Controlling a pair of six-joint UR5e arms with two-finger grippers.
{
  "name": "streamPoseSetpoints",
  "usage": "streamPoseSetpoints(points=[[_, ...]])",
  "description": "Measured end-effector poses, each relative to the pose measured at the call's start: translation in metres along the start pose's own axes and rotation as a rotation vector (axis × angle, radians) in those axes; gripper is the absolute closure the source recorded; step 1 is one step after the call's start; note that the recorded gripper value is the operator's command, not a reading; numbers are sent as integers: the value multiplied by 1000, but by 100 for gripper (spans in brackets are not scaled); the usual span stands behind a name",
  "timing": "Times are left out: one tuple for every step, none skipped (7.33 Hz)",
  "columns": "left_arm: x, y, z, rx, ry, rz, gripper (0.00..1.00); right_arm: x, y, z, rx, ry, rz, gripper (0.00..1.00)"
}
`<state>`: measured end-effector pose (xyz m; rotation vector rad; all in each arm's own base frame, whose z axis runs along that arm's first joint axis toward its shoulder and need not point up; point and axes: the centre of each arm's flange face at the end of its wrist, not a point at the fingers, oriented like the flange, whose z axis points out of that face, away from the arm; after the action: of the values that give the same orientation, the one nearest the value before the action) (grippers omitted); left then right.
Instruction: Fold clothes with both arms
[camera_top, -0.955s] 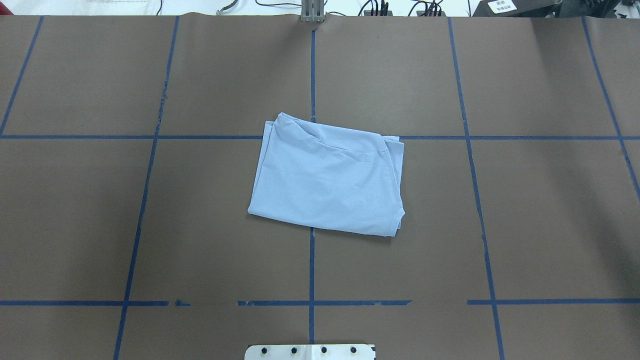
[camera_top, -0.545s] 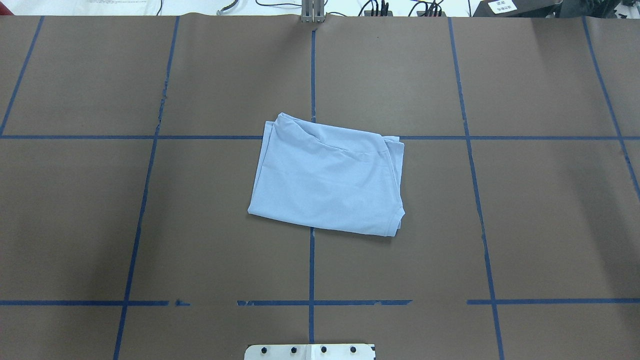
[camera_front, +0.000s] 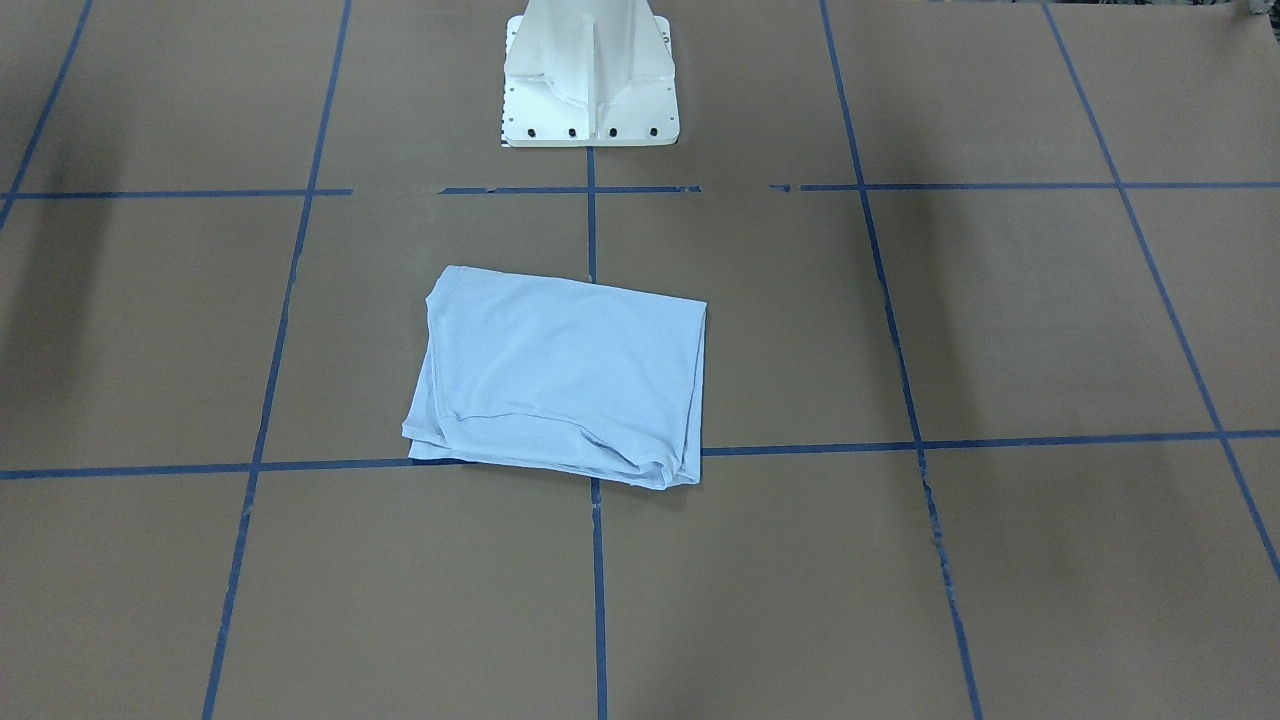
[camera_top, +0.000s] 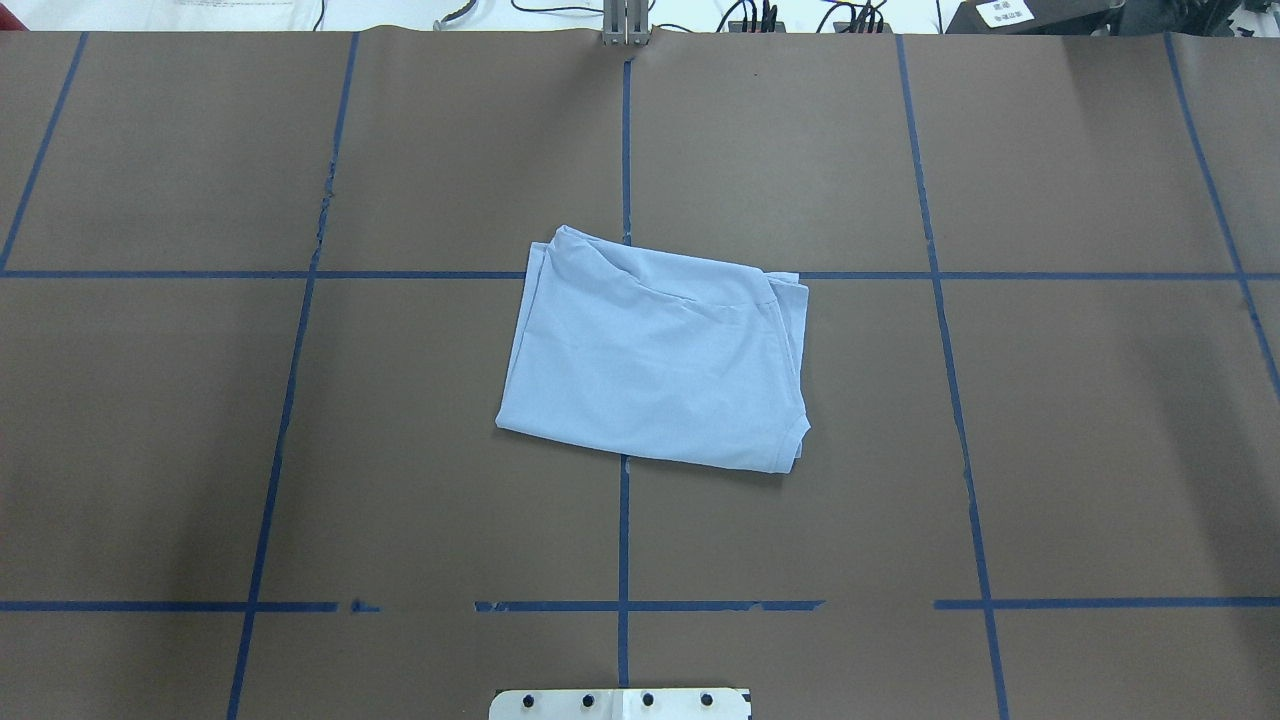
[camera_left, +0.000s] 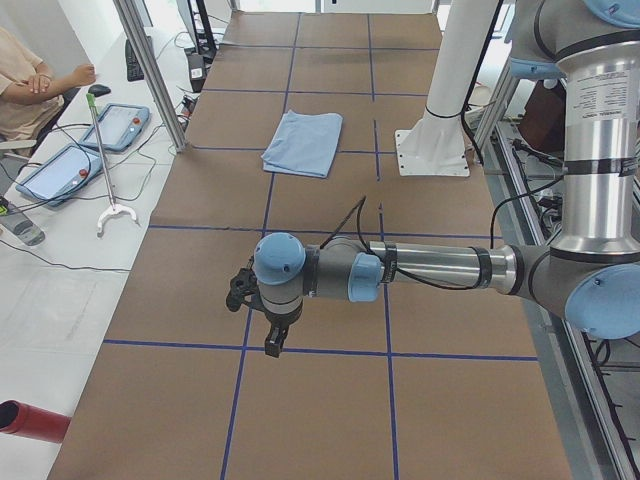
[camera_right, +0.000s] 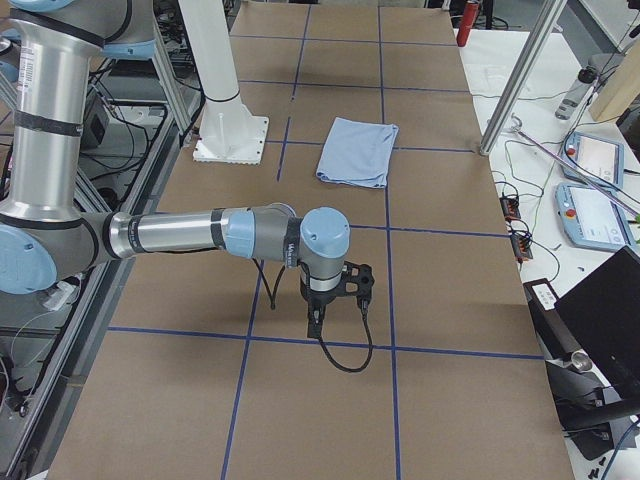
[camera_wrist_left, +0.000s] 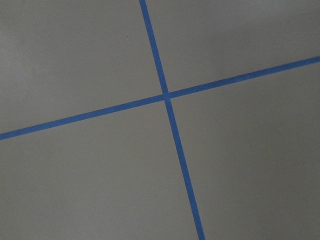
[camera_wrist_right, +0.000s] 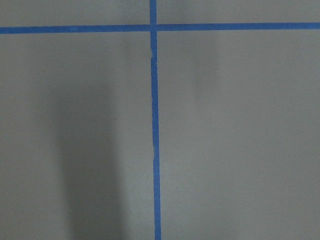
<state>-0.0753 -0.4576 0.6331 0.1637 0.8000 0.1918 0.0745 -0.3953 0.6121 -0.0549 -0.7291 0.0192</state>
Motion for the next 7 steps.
streamPoseSetpoints(points=[[-2,5,3,-6,3,-5,0,0,0,0,1,0,0,0],[-4,11,6,-9,7,-7,0,0,0,0,1,0,0,0],[-4,16,8,-13,8,-6,0,0,0,0,0,1,0,0],[-4,17,10,-18,6,-6,0,1,0,0,-1,1,2,0],[-4,18,10,-20,4,-6,0,1,0,1,-2,1,3,0],[-3,18,10,-20,4,-6,0,1,0,1,-3,1,3,0],[-3,19,10,-20,3,-6,0,1,0,1,-3,1,3,0]])
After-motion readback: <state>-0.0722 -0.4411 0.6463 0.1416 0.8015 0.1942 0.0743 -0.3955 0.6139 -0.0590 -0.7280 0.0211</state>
